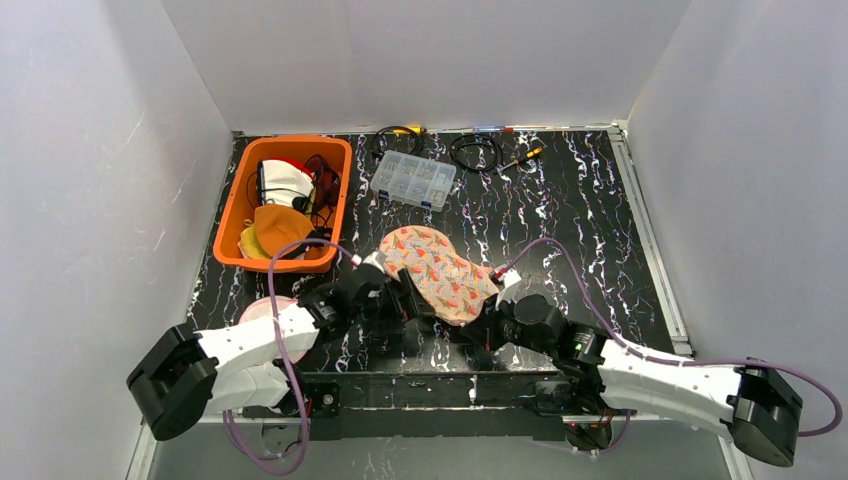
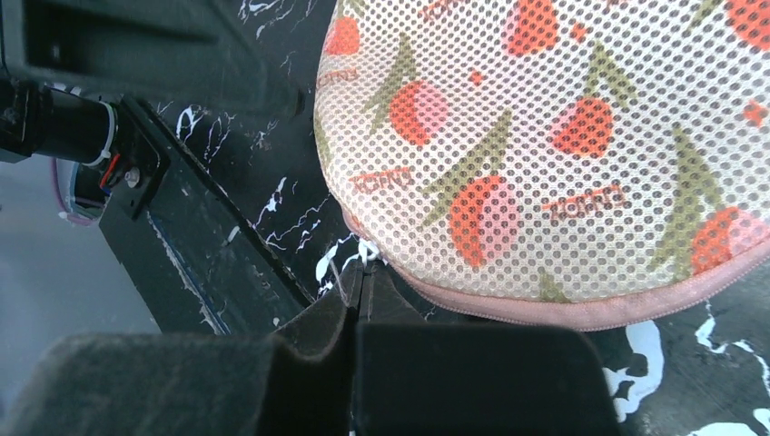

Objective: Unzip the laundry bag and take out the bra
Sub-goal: Unzip the laundry bag at the center of the board.

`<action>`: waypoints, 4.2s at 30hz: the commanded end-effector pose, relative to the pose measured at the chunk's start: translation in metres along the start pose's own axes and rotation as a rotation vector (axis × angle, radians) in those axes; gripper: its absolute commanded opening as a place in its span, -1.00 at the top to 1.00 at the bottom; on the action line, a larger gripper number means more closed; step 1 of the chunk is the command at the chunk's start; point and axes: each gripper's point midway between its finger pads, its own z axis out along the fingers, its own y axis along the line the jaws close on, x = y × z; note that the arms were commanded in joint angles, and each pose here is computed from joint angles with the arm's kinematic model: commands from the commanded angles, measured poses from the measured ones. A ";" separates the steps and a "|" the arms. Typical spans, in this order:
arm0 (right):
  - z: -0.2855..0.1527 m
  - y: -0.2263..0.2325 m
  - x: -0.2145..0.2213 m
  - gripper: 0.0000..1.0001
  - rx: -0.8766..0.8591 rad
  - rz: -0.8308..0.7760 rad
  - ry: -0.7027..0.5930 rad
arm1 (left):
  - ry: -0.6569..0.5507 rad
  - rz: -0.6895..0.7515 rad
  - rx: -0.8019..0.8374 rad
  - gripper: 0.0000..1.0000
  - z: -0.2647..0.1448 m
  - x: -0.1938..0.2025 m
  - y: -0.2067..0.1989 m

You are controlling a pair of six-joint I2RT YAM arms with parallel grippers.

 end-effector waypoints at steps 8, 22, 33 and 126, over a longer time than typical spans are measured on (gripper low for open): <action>0.022 0.040 -0.014 0.97 -0.149 0.030 -0.043 | -0.059 -0.271 -0.001 -0.96 0.000 0.020 0.002; 0.036 0.069 -0.013 0.97 -0.222 0.031 -0.058 | -0.165 -0.346 0.005 0.06 0.005 0.012 0.017; 0.033 0.066 -0.006 0.97 -0.195 0.021 -0.043 | -0.194 -0.366 -0.038 0.77 0.010 0.011 0.032; 0.047 0.068 -0.001 0.97 -0.160 0.005 0.011 | -0.140 -0.288 -0.009 0.40 0.015 -0.002 0.023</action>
